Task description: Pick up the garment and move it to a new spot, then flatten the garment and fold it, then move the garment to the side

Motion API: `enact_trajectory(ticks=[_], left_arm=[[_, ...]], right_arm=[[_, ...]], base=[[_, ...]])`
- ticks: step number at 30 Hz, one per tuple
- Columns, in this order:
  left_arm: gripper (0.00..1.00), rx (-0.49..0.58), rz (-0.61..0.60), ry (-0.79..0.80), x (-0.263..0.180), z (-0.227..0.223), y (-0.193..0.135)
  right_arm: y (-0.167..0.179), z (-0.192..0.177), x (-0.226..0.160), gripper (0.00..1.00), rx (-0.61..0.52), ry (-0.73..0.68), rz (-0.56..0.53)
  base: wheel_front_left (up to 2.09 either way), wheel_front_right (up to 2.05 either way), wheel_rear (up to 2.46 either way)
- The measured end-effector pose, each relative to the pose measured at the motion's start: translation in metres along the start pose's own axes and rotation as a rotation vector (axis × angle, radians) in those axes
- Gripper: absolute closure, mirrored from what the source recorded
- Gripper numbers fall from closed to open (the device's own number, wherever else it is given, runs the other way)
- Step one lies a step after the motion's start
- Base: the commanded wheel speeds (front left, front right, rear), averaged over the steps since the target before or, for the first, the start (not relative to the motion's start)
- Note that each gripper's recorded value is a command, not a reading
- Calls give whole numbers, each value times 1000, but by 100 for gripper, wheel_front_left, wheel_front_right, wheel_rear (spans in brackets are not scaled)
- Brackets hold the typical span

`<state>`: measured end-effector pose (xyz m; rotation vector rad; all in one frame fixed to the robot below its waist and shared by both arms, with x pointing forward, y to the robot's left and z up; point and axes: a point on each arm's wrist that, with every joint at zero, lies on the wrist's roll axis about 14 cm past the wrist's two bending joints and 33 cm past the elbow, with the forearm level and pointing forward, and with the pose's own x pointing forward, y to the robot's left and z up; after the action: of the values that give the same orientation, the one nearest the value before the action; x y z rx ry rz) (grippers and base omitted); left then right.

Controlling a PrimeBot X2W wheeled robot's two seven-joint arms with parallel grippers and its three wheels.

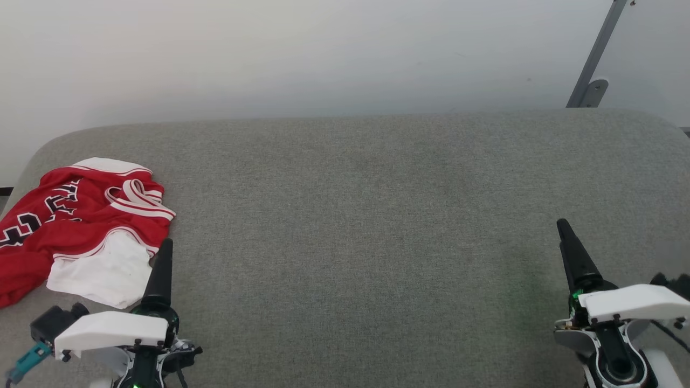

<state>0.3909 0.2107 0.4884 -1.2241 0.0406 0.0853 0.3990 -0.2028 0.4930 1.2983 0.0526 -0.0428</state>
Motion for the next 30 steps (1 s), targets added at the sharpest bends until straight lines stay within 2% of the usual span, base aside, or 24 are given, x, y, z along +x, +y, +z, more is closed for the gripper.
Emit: enact_trajectory(ticks=[8, 17, 23, 30], left_arm=[[0, 216, -25, -21, 2, 6, -11], [0, 475, -42, -38, 5, 12, -20], [0, 585, -55, -41, 6, 11, -24], [0, 724, -54, -37, 5, 8, -23]], right_arm=[[14, 4, 10, 0, -210, 5, 41], [30, 13, 16, 0, -501, -21, 86], [36, 15, 19, 0, -666, -34, 104], [37, 15, 22, 0, -807, -36, 107]], base=[[0, 0, 0], [0, 0, 0], [0, 0, 0], [0, 0, 0]])
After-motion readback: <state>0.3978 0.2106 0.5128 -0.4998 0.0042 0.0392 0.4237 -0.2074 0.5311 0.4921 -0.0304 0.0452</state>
